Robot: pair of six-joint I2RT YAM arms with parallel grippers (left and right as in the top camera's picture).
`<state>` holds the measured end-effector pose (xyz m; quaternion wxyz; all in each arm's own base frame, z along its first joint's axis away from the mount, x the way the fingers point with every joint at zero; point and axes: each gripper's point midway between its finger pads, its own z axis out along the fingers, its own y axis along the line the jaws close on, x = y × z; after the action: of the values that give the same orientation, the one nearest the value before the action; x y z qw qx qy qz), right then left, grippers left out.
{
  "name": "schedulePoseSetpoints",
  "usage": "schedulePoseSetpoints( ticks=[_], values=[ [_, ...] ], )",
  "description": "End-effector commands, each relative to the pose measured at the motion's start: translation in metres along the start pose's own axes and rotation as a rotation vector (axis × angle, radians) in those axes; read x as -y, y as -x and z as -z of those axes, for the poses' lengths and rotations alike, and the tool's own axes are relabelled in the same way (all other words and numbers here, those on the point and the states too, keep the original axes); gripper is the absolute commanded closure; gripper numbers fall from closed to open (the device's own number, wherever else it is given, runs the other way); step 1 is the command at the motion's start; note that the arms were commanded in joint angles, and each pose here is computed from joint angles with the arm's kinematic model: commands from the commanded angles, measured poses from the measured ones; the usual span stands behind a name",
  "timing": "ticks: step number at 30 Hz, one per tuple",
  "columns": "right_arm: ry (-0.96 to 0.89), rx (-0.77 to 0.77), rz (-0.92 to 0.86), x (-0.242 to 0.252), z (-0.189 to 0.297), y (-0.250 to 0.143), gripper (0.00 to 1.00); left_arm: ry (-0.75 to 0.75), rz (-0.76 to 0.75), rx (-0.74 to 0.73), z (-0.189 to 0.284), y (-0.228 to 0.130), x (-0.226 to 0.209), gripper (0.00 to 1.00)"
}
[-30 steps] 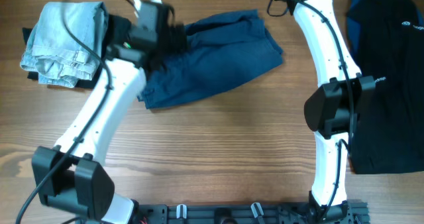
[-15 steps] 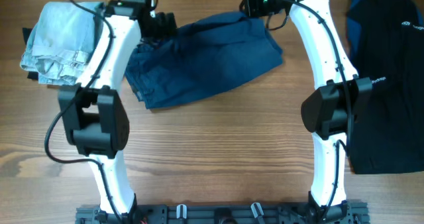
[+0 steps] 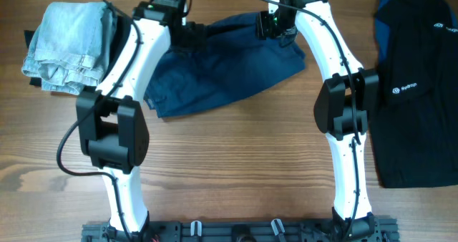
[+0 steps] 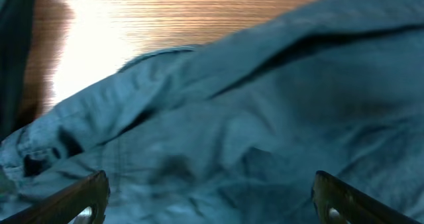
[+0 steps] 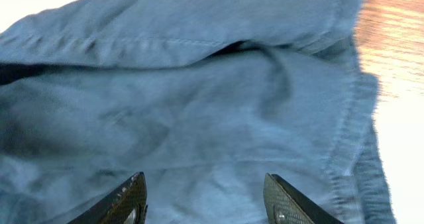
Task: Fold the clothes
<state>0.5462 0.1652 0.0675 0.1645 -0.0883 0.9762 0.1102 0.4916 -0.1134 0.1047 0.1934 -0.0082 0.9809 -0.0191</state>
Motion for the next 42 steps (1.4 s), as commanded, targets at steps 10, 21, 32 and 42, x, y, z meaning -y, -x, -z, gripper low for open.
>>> schedulePoseSetpoints(
  ticks=[10,21,32,42],
  values=[
    [-0.194,0.027,-0.106,0.081,-0.021,0.004,0.44,0.038,-0.028,0.038,0.003,0.010,-0.004,0.03],
    [-0.090,-0.062,-0.070,0.068,-0.056,-0.018,0.63,0.037,-0.024,0.039,0.003,0.010,-0.004,0.02],
    [-0.034,-0.029,-0.064,0.057,-0.057,-0.010,0.96,0.035,-0.023,0.051,0.003,0.013,-0.003,0.02],
    [-0.035,0.089,-0.043,0.050,-0.018,0.028,0.96,0.034,-0.023,0.051,0.003,0.013,-0.003,0.01]
  ],
)
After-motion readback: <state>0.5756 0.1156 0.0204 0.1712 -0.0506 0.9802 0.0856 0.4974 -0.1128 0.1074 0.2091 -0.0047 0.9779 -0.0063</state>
